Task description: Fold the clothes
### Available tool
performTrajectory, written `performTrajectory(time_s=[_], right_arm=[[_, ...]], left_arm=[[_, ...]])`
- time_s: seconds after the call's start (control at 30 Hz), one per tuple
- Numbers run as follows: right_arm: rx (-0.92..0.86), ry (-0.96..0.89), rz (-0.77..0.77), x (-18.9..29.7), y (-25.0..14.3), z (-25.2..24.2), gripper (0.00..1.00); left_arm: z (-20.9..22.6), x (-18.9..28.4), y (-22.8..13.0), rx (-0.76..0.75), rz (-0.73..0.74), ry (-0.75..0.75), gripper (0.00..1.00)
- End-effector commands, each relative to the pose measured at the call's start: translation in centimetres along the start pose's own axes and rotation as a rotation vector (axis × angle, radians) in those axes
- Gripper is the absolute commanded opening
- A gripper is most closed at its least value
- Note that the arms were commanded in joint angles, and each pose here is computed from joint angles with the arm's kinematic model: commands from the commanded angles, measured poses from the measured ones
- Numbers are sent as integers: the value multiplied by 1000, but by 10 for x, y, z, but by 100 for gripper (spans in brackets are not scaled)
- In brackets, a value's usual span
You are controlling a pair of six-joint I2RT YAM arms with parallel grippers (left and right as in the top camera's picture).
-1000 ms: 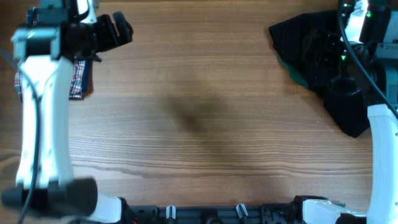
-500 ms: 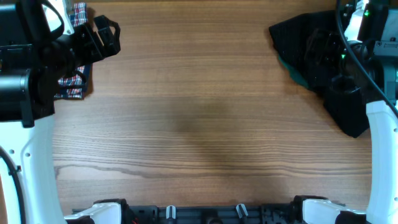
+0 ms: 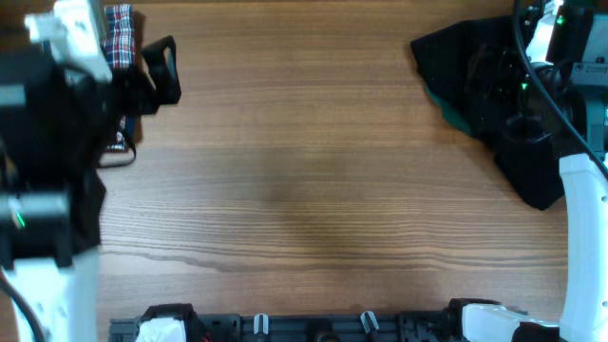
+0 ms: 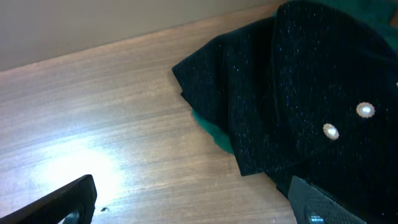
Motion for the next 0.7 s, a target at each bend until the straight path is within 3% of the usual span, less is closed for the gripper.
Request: performTrajectory(time_s=[0.0, 0.23, 0.43, 0.67], right_arm=[[15, -17, -1, -1, 2, -2, 100], [15, -17, -1, -1, 2, -2, 100], [15, -17, -1, -1, 2, -2, 100], [15, -17, -1, -1, 2, -2, 100]], left_arm=[[26, 18, -47, -88, -121, -24, 100], [70, 66, -134, -82, -283, -17, 100], [91, 71, -165, -23, -366, -19, 100], [116, 42, -199, -22, -381, -9, 100]])
Point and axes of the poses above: each gripper's point midway between its finger pads, its own x axis back along the fingers, its own z axis along the line the jaws close on, y = z × x, the point moved 1 cm from there along x, back along the fingers, and after that the axes turned 15 degrees about x, right-handed, at the moved point
